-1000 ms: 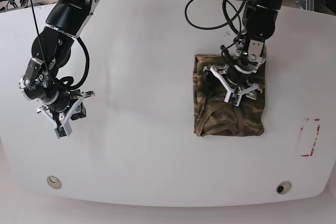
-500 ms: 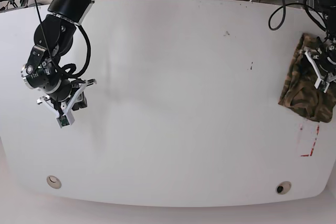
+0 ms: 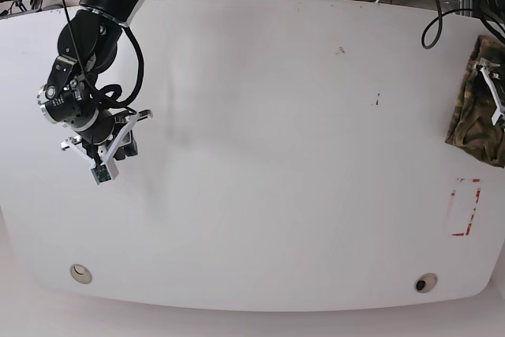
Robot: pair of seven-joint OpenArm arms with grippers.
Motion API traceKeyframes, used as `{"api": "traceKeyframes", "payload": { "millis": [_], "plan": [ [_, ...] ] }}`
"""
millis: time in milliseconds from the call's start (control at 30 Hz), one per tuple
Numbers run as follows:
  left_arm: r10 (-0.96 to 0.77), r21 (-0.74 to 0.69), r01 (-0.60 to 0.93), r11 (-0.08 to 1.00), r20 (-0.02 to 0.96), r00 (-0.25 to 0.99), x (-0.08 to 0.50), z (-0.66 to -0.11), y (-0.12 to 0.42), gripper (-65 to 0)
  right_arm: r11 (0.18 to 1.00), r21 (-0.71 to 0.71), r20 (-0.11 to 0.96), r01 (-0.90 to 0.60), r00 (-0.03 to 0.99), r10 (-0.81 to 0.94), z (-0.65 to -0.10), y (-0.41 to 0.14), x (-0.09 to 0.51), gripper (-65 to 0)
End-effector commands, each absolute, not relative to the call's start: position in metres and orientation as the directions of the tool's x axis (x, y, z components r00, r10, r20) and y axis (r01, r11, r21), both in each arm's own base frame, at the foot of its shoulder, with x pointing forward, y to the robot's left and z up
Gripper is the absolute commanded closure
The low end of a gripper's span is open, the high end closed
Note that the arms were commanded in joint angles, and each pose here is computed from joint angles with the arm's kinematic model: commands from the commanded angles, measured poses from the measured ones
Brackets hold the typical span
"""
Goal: Fold the T-shirt properly
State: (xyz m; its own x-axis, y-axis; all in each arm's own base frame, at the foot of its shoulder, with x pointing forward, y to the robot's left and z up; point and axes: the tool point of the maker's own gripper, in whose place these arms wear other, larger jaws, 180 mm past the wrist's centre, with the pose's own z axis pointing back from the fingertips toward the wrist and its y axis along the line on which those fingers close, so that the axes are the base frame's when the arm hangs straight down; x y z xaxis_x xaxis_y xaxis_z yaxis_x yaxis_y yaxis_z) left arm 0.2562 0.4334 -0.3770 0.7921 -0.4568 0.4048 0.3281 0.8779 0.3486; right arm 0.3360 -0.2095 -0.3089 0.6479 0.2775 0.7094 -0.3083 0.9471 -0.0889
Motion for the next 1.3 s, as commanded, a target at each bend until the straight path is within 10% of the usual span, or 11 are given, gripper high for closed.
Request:
{"api": "traceKeyframes", "payload": {
  "millis": [0,367,733,1267],
  "plan": [
    [-0.478,0.423,0.284,0.861,0.477,0.738,0.281,-0.325,0.441,-50.6,0.945,-0.116,0.751,-0.307,0.595,0.286,-0.290,-0.211,0.345,-13.0],
    [-0.569,0.561,0.164,0.812,0.695,0.440,0.320,-0.228,0.359,-50.6,0.942,-0.118,0.817,-0.315,0.509,0.272,-0.288,-0.204,0.342,-13.0],
    [-0.480,0.454,0.185,0.872,0.867,0.135,0.331,-0.268,0.224,-50.6,0.915,-0.243,0.843,-0.323,0.397,0.364,-0.318,-0.185,0.309,-13.0],
    [-0.415,0.253,0.377,0.891,0.790,0.451,0.141,-0.359,0.161,-50.6,0.964,0.048,0.808,-0.260,0.578,0.115,-0.370,-0.161,0.140,-13.0]
  ]
}}
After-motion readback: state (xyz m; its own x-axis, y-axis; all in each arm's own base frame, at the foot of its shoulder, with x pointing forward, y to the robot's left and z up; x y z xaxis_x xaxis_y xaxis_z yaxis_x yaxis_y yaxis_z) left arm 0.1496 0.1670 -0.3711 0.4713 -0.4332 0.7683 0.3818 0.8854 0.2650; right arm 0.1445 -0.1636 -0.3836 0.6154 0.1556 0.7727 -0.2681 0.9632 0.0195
